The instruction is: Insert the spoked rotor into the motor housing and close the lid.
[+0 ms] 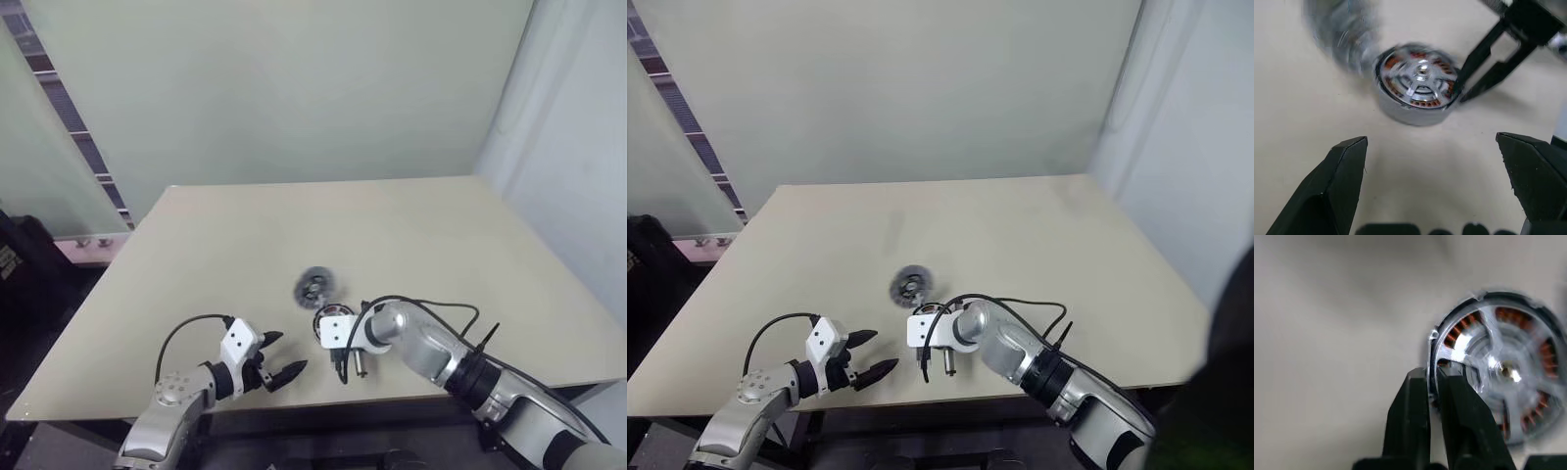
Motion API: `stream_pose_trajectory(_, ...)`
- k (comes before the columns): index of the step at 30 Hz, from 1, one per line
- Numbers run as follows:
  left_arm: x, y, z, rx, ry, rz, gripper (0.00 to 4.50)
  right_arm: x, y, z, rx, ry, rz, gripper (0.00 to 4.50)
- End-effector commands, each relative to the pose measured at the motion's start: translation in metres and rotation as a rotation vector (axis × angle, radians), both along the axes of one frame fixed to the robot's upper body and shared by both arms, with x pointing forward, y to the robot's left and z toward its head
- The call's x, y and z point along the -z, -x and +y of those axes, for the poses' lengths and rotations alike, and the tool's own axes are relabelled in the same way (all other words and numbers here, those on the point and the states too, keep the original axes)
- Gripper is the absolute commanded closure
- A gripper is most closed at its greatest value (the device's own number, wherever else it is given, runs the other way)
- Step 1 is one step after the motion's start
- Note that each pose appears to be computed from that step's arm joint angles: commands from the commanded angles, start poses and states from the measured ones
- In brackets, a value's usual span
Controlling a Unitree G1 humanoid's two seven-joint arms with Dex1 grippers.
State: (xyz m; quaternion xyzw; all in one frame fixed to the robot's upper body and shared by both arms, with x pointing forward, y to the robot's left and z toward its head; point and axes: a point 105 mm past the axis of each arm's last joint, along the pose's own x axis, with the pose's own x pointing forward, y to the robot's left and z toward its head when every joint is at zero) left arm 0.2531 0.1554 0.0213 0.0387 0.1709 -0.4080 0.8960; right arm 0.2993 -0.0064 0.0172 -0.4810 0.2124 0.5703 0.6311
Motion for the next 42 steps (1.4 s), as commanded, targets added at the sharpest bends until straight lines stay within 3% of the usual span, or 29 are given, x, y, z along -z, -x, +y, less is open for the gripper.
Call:
stream_pose_trajectory(1, -0.014, -0.004, -0.001, 0.006, 0.004, -0.058, 0.00, -0.005, -0.006, -0.001, 0.030, -0.018, -0.020, 4.50)
stream_pose_trajectory(8, -0.014, -0.005, 0.000, 0.001, 0.005, -0.058, 0.00, -0.010, -0.004, 0.004, 0.128, -0.100, 0.052, 4.50)
stream_pose_trajectory(23, -0.008, -0.003, 0.006, -0.041, 0.008, -0.043, 0.00, -0.029, 0.030, 0.010, 0.483, -0.331, 0.427, 4.50)
stream_pose_trajectory(29, -0.005, 0.000, 0.008, -0.052, 0.009, -0.031, 0.00, -0.026, 0.035, 0.017, 0.577, -0.389, 0.468, 4.50)
stream_pose_trajectory(42, -0.003, 0.009, 0.008, -0.053, 0.017, 0.012, 0.00, -0.030, 0.033, 0.056, 0.588, -0.521, 0.468, 4.50)
